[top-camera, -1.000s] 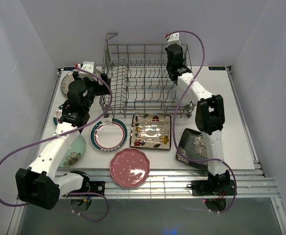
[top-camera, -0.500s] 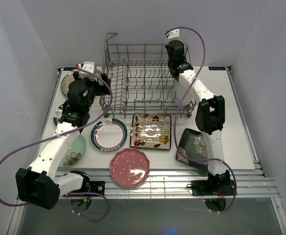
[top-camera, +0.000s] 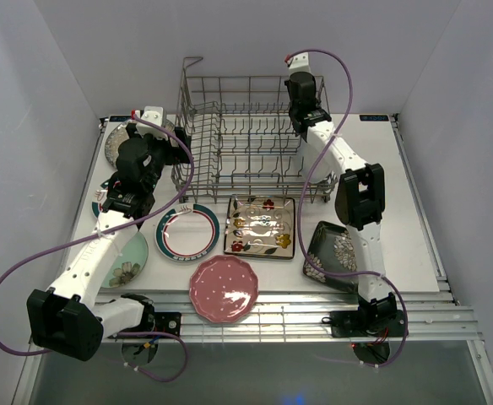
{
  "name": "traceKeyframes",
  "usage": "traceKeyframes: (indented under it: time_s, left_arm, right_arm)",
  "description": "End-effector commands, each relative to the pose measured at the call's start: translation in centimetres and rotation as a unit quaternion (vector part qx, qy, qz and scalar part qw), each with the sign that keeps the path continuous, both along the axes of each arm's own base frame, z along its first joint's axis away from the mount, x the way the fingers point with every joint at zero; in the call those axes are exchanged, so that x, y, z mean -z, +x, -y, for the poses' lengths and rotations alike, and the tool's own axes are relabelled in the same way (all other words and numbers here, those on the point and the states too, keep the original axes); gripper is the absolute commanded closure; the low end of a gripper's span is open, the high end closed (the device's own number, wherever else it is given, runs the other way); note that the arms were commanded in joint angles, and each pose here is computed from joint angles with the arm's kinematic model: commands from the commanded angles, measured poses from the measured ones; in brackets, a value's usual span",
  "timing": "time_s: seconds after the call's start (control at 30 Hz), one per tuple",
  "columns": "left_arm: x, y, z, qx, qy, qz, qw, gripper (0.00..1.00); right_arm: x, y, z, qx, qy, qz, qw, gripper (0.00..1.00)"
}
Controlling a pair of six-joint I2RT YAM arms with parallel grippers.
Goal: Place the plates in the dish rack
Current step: Insert the plate into the dish rack, then move the plate to the corner of the board.
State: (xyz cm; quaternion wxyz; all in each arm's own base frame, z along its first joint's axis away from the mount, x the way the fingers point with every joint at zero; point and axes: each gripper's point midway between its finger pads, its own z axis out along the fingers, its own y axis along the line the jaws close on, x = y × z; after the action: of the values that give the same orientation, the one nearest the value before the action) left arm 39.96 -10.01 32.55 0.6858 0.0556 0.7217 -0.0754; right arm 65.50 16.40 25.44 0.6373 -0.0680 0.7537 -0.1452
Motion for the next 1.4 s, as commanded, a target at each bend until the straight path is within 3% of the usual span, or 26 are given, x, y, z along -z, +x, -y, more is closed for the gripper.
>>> traceKeyframes:
  time_s: [0.0,0.1,0.17,0.37,0.53,1.1,1.3,1.37]
  left_arm:
    - [-0.6,0.1,-0.1,0.000,0.000,0.003,1.000,0.02]
    - [-0.6,0.1,-0.1,-0.001,-0.001,0.003,1.000,0.02]
    - [-0.5,0.2,0.0,0.000,0.000,0.001,1.000,0.02]
    - [-0.4,0.3,-0.1,-0.003,0.001,0.000,1.000,0.02]
    - [-0.3,0.3,-0.1,-0.002,0.002,-0.001,1.000,0.02]
    - [-0.4,0.1,-0.2,-0.003,0.002,0.001,1.000,0.02]
    - [-0.5,0.1,-0.1,0.000,0.002,0.002,1.000,0.02]
    - [-0.4,0.1,0.1,0.004,0.002,0.000,1.000,0.02]
  right_arm:
    - [-6.5,0.7,0.1,0.004,0.048,0.096,0.994,0.85]
    - [-5.8,0.9,0.0,0.004,0.047,0.091,0.995,0.84]
    - [-5.4,1.1,-0.1,0.003,0.049,0.089,0.995,0.77]
    - [-5.4,1.1,0.3,0.012,0.052,0.092,0.994,0.38]
    - [-6.6,0.8,0.7,0.014,0.061,0.100,0.993,0.24]
    - [-11.8,-2.6,-1.3,-0.041,0.106,0.114,0.987,0.18]
    - [-15.1,-5.9,-2.3,-0.073,0.124,0.123,0.982,0.13]
    - [-14.1,-6.8,-2.5,-0.083,0.136,0.107,0.981,0.11]
